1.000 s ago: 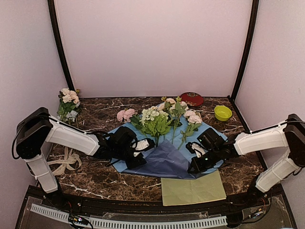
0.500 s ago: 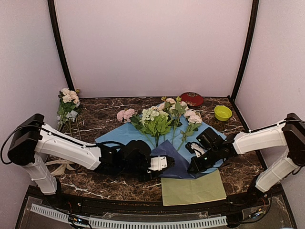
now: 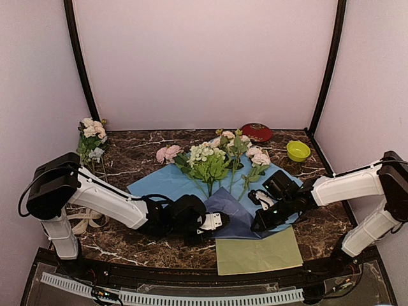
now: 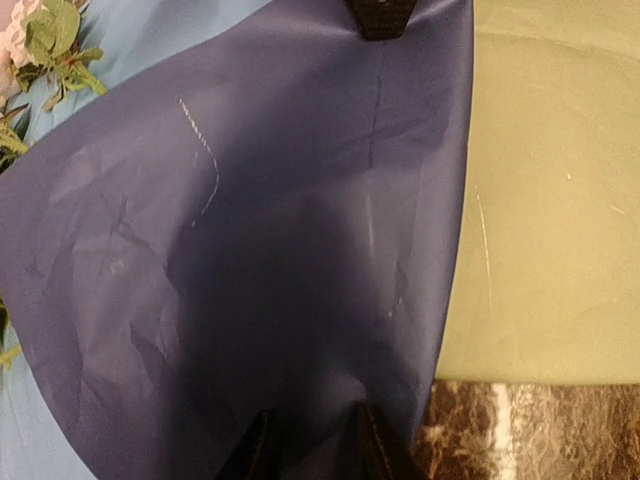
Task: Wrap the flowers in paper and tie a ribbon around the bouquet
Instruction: Press the fold line of the 1/4-folded wrapping paper.
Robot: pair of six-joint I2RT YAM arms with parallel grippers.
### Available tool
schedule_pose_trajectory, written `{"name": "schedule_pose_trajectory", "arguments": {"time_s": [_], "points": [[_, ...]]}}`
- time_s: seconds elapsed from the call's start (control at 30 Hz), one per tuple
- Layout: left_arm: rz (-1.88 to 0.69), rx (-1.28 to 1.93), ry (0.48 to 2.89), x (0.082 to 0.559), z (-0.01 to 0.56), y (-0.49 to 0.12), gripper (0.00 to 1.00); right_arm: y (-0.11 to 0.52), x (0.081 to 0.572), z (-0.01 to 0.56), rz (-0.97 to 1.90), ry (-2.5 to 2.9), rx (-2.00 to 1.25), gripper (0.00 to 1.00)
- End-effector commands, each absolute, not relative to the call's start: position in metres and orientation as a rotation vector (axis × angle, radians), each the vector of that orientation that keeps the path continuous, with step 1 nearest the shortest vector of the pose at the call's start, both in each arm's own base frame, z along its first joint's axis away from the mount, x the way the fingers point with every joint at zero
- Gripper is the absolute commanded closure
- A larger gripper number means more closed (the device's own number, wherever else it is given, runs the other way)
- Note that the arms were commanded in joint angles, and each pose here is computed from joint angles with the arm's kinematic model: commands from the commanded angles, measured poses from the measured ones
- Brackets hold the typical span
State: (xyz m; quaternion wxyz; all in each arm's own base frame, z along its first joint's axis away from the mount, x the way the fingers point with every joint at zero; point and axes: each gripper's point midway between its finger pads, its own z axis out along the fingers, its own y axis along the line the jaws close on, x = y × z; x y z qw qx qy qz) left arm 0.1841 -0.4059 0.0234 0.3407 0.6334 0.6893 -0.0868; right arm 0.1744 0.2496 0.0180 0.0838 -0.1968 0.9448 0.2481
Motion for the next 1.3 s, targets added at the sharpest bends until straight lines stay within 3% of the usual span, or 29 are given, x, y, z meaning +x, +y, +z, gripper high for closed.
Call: {"name": "schedule_pose_trajectory", "arguments": {"time_s": [0.0,0.47,0.63,0.73,1.1,1.27], "points": [[-0.164,1.656,1.998,0.171,0.000,-0.355,0.73,0.244,0.175,0.018,0.707,2.822,-0.593,1.00],[-0.103,1.225,2.581,0.167,-0.014,-0.275,0.74,0.245,0.178,0.025,0.708,2.802,-0.600,1.00],[-0.095,1.120,2.770,0.142,-0.030,-0.249,0.87,0.244,0.178,0.027,0.709,2.797,-0.600,1.00],[-0.066,1.038,2.843,0.133,-0.033,-0.234,0.88,0.244,0.178,0.026,0.706,2.799,-0.599,1.00],[0.116,0.829,2.862,0.136,-0.021,-0.188,0.88,0.244,0.177,0.024,0.696,2.812,-0.622,1.00],[0.033,0.886,2.625,0.164,0.028,-0.221,0.88,0.244,0.177,0.025,0.696,2.815,-0.622,1.00]]}}
